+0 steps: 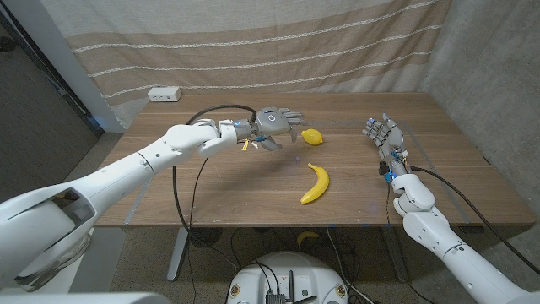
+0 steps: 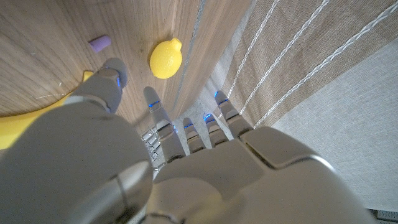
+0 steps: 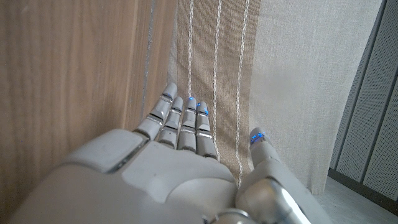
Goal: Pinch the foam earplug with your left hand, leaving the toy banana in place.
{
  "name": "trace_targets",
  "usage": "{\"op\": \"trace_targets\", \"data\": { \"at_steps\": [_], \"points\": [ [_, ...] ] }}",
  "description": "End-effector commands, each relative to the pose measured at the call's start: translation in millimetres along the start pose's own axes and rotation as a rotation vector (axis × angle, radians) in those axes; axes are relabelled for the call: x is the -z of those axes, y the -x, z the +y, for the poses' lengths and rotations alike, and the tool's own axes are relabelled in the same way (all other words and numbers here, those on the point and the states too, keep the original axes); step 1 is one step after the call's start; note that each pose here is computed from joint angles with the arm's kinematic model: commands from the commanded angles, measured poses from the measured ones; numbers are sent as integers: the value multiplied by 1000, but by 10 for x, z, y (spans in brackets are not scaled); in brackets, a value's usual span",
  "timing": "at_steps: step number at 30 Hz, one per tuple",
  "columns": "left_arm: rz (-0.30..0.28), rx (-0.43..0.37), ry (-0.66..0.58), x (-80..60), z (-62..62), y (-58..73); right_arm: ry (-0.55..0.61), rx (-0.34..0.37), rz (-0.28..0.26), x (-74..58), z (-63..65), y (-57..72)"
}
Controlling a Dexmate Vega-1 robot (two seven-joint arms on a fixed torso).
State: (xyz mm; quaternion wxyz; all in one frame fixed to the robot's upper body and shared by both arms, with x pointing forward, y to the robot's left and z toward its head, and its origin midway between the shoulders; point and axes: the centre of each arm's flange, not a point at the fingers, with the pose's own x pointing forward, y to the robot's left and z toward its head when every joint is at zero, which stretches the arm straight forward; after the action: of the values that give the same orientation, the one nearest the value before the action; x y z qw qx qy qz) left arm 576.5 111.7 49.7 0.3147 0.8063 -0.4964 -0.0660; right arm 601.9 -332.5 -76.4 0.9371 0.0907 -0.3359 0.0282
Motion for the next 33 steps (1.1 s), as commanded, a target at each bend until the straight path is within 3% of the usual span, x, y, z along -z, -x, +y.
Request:
{"op": "trace_targets", "data": {
  "at_steps": [1, 15, 33],
  "points": [
    [-3, 12, 2, -21, -118, -21, -2, -1, 6, 17, 0, -9],
    [-10, 5, 17, -54, -276, -53, 0, -3, 9, 30, 17, -41],
    [-36, 8, 46, -102, -362, -128, 1, 0, 10, 24, 3, -55]
  ]
}}
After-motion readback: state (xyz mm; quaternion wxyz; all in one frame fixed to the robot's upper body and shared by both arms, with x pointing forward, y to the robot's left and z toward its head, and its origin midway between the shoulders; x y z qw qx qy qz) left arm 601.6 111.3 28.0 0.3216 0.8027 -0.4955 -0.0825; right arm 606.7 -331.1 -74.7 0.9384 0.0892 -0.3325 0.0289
